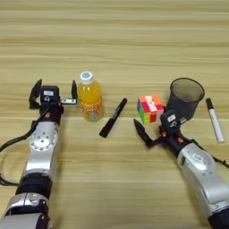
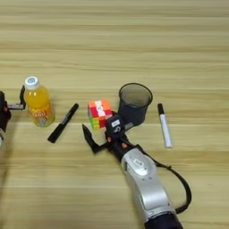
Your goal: Move the objects on the table
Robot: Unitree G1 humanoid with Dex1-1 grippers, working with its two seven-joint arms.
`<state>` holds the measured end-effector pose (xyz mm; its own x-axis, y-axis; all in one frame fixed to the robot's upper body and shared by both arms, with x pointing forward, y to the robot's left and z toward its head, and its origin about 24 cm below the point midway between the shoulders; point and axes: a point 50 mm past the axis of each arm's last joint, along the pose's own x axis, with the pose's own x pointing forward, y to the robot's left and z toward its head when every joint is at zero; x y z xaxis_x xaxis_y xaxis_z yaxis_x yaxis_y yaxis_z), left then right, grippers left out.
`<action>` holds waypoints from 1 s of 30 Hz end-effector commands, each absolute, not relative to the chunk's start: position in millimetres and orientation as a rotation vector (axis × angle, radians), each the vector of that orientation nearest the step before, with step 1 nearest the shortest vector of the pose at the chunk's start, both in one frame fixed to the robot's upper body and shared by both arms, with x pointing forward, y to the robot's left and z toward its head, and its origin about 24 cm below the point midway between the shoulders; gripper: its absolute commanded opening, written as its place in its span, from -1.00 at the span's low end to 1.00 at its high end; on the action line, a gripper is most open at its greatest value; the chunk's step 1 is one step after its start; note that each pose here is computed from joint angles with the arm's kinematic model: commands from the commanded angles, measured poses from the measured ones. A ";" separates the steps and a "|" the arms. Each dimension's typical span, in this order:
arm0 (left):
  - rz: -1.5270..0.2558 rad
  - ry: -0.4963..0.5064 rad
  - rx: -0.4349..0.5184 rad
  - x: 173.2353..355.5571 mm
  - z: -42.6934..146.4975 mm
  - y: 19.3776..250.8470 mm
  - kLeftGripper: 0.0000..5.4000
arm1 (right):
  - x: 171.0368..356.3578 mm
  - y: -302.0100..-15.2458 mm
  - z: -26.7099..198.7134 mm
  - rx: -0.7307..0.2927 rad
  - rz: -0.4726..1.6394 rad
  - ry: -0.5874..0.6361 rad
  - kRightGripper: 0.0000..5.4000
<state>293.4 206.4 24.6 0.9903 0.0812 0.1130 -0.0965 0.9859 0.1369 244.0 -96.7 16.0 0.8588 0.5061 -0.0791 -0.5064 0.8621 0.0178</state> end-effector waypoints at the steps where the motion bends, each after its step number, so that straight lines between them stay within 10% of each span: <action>1: 0.084 -0.114 0.153 295.6 26.4 204.0 1.00 | 251.2 -92.5 15.1 -0.010 0.523 0.076 0.99; 30: 0.084 -0.117 0.156 294.4 26.8 203.4 1.00 | 271.7 -86.7 12.4 -0.022 0.490 0.042 0.91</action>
<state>293.4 206.1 24.8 0.9901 0.0818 0.1143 -0.0972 0.9859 0.1360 267.7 -88.8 8.8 0.8787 0.4731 -0.0634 -0.4744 0.8803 -0.0073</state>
